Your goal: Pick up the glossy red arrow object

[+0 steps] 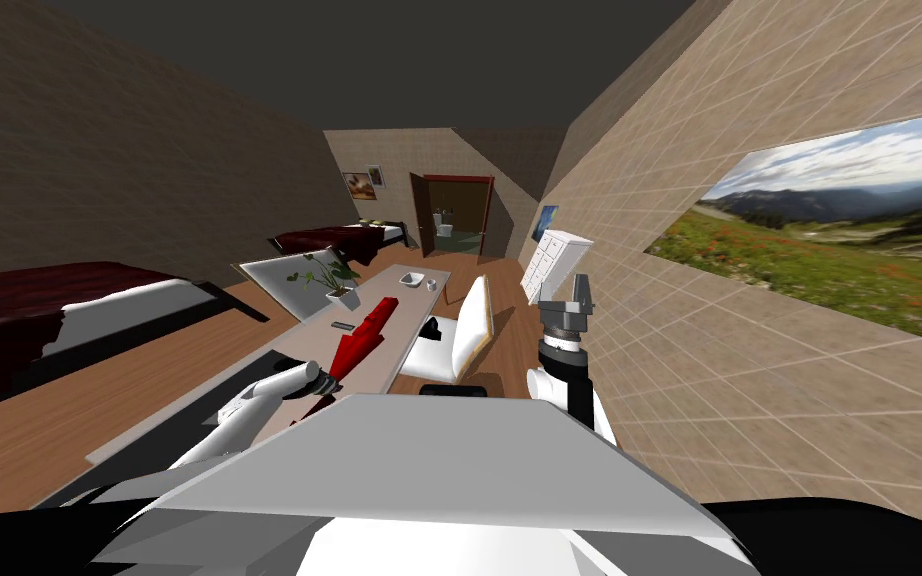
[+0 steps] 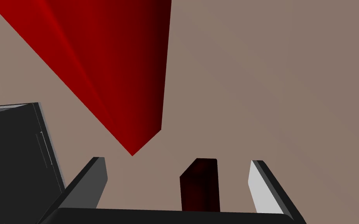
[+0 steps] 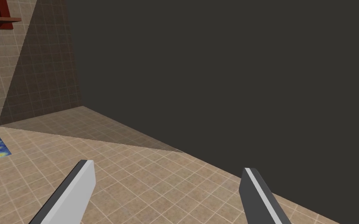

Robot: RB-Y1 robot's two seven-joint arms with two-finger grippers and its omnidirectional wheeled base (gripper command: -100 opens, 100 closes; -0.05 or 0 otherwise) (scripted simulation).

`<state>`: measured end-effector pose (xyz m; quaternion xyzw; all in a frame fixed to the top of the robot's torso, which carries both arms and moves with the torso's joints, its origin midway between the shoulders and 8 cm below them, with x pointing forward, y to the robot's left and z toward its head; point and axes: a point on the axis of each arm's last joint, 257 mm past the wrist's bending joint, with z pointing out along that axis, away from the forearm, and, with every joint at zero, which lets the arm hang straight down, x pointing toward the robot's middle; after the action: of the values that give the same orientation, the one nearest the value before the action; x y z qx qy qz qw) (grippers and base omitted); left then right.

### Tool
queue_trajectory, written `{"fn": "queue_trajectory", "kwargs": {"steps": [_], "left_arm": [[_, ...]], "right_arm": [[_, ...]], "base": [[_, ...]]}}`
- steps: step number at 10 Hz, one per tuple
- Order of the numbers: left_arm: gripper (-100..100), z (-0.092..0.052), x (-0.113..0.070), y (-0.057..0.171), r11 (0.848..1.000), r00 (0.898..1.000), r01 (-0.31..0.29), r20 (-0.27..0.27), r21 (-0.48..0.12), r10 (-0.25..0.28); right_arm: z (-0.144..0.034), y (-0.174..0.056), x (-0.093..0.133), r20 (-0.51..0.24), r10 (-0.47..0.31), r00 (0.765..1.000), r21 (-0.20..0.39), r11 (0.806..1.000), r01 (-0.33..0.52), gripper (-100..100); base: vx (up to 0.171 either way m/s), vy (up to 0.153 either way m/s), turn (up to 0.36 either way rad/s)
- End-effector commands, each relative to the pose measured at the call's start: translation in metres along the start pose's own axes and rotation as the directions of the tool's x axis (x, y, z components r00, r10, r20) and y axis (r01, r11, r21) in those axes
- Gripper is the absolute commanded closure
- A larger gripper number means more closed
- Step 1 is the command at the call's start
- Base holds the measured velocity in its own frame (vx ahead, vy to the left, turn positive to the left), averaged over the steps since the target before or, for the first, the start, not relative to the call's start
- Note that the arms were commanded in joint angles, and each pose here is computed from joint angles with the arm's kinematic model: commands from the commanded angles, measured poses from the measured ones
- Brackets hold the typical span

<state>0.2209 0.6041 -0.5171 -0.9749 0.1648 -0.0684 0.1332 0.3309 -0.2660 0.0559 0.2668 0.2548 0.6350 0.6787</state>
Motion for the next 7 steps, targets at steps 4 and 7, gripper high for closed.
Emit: {"fn": "queue_trajectory", "kwargs": {"steps": [4, 7], "left_arm": [[-100, 0.004, -0.064, 0.025, 0.991, 0.987, 0.087, 0.142, -0.1, -0.073], [-100, 0.001, -0.101, 0.043, 0.976, 0.967, 0.149, 0.231, -0.159, -0.11]], "right_arm": [[0.0, 0.0, 0.0, 0.0, 0.0, 1.0, 0.0, 1.0, 0.0, 0], [0.0, 0.0, 0.0, 0.0, 0.0, 1.0, 0.0, 1.0, 0.0, 0]], "base": [[0.006, 0.035, -0.101], [0.004, 0.039, -0.07]]}}
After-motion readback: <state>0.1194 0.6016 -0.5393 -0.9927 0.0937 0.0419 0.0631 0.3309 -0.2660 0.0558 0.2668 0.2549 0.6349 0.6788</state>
